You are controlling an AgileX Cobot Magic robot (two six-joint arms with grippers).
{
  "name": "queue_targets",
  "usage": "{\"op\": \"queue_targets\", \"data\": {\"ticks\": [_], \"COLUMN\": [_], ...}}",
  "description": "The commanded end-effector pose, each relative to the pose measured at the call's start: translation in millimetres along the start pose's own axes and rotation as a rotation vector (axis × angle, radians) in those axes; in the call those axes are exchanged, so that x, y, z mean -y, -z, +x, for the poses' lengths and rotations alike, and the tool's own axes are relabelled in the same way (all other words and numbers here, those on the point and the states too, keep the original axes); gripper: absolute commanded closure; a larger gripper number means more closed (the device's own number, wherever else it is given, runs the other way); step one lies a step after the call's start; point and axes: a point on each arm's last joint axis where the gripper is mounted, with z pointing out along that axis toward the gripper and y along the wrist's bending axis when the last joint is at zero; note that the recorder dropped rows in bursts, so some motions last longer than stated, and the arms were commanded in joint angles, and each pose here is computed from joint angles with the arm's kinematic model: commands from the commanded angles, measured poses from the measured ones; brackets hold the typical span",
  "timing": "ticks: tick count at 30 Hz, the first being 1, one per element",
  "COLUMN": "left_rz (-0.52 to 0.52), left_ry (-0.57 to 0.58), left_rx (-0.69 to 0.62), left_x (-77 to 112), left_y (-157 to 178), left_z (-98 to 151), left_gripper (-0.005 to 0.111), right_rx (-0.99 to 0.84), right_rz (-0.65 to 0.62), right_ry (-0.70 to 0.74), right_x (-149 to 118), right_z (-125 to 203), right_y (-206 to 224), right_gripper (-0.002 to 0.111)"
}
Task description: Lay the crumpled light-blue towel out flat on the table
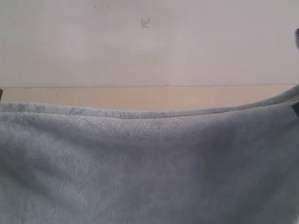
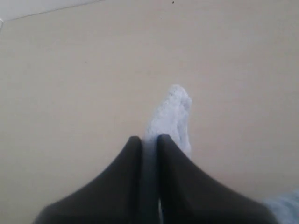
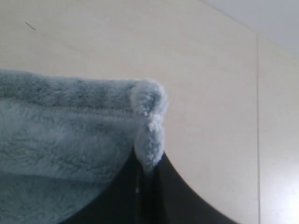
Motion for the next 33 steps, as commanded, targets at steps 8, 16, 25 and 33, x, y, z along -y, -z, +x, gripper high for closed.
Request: {"op": "queue_targets", "data": {"ticks": [8, 16, 25, 33], "left_rz": [-0.082, -0.16, -0.099, 0.009], "left_ry": [0.162, 0.159, 0.17, 0.223], "left_rx": [0.08, 0.008, 0.038, -0.034], "left_x": [-20.8, -30.1, -26.2, -8.0], "left_y": [-58, -46, -29, -45], "left_z": [-49, -41, -20, 17], "left_gripper": [0.027, 0.035, 0.046, 0.069], "right_rx": [-0.095, 0.03, -0.025, -0.203], "right_rz": [-0.105, -0.068, -0.031, -0.131], "right_ry": [-0.173, -0.248, -0.303, -0.313], "right_x": [50, 69, 88, 53], "right_z": [-84, -107, -57, 3], "right_y": [-120, -99, -74, -74], "right_gripper": [0.078, 0.04, 0.108, 0.108]}}
